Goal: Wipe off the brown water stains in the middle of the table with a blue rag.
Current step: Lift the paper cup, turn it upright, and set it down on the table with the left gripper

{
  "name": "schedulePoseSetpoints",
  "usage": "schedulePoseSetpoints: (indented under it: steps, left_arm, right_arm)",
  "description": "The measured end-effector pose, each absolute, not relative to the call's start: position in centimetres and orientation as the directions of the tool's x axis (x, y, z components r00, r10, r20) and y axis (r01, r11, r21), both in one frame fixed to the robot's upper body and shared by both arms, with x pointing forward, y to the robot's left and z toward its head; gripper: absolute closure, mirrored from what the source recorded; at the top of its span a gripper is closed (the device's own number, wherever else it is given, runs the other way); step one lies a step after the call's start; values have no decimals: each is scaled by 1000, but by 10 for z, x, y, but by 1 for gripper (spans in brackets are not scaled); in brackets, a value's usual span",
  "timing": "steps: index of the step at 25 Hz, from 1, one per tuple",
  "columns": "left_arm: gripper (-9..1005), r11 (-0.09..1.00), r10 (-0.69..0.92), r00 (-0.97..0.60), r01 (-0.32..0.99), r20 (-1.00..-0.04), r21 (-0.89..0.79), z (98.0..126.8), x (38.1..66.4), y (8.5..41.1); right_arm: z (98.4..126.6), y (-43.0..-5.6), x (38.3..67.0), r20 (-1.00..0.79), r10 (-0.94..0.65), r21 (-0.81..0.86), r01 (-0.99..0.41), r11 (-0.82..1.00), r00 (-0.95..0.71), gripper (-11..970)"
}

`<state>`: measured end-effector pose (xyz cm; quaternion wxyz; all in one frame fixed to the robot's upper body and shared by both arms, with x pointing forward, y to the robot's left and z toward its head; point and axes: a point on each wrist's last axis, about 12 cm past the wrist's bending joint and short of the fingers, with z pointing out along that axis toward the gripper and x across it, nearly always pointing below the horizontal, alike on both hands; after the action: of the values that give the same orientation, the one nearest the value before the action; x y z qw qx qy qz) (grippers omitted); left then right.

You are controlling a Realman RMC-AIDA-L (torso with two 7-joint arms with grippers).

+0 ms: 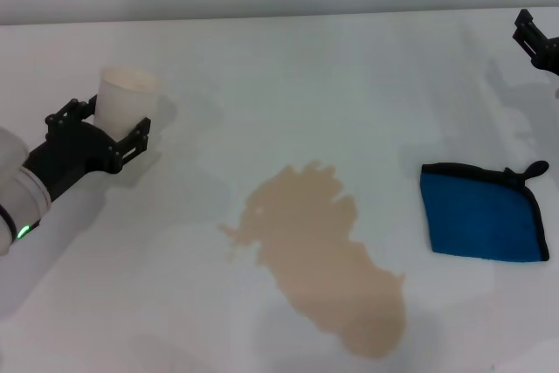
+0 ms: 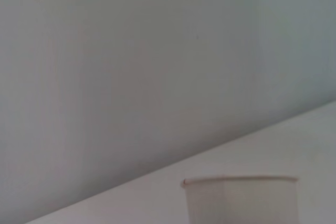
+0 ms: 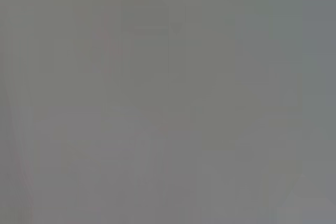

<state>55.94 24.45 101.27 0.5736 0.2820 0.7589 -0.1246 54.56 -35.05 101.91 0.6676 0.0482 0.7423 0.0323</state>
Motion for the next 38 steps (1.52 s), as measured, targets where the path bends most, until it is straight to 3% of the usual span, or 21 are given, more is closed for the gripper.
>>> schedulePoseSetpoints:
  steps: [38]
  left_arm:
    - [221, 828, 229, -220, 556, -948, 71, 1001, 542, 248]
  right_arm:
    - [1020, -350, 547, -989, 113, 111, 27, 993, -99, 95]
